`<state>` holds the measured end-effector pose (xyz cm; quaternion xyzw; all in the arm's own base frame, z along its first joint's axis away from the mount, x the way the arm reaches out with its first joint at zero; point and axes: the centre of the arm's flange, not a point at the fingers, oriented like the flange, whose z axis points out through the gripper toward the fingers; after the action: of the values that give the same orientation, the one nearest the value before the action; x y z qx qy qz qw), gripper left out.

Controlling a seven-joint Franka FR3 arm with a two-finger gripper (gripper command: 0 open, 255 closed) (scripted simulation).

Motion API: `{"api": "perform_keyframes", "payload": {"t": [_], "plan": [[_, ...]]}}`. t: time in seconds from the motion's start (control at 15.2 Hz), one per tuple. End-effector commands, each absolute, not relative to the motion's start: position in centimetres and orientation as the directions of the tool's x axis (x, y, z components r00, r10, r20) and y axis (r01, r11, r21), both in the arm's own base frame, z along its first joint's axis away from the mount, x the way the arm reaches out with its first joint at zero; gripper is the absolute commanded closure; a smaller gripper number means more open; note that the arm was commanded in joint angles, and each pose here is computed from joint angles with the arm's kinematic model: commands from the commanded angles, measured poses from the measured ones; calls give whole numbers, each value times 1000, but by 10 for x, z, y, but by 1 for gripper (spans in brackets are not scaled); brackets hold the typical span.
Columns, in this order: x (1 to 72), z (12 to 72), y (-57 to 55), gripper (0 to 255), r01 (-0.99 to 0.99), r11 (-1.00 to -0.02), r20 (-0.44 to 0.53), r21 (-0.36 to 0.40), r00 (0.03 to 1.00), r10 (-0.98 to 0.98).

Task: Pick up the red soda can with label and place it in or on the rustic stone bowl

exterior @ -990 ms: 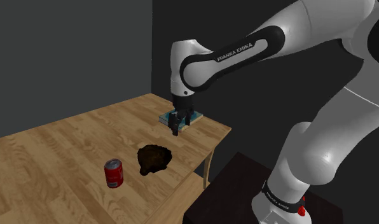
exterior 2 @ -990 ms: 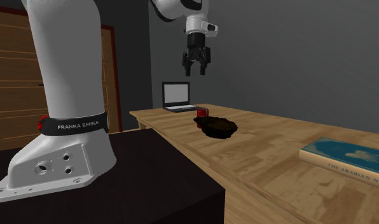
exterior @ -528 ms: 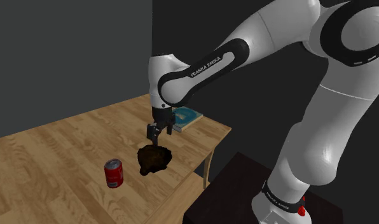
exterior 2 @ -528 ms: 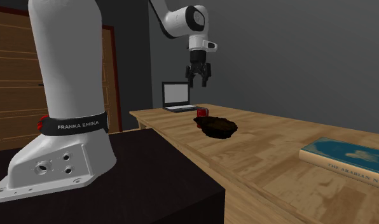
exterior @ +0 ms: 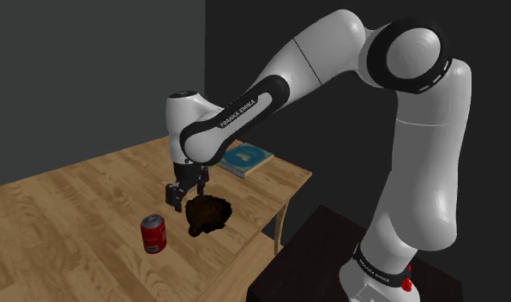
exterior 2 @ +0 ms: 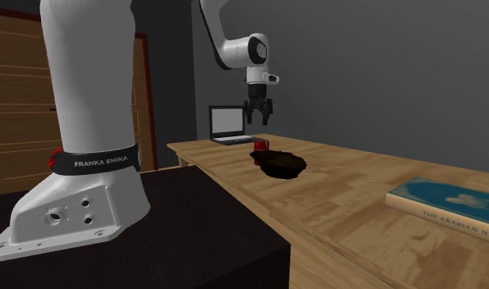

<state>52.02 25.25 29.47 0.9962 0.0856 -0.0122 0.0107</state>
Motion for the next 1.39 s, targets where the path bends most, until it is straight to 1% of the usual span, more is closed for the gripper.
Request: {"api": "perform_keyframes", "payload": {"t": [0.0, 0.53, 0.99, 1.32], "plan": [[534, 277, 267, 0, 171, -985, -19, 18, 985, 171], [588, 223, 333, 0, 177, -984, 6, 13, 984, 177], [588, 186, 333, 0, 177, -984, 6, 13, 984, 177], [588, 183, 333, 0, 177, -984, 6, 13, 984, 177]]}}
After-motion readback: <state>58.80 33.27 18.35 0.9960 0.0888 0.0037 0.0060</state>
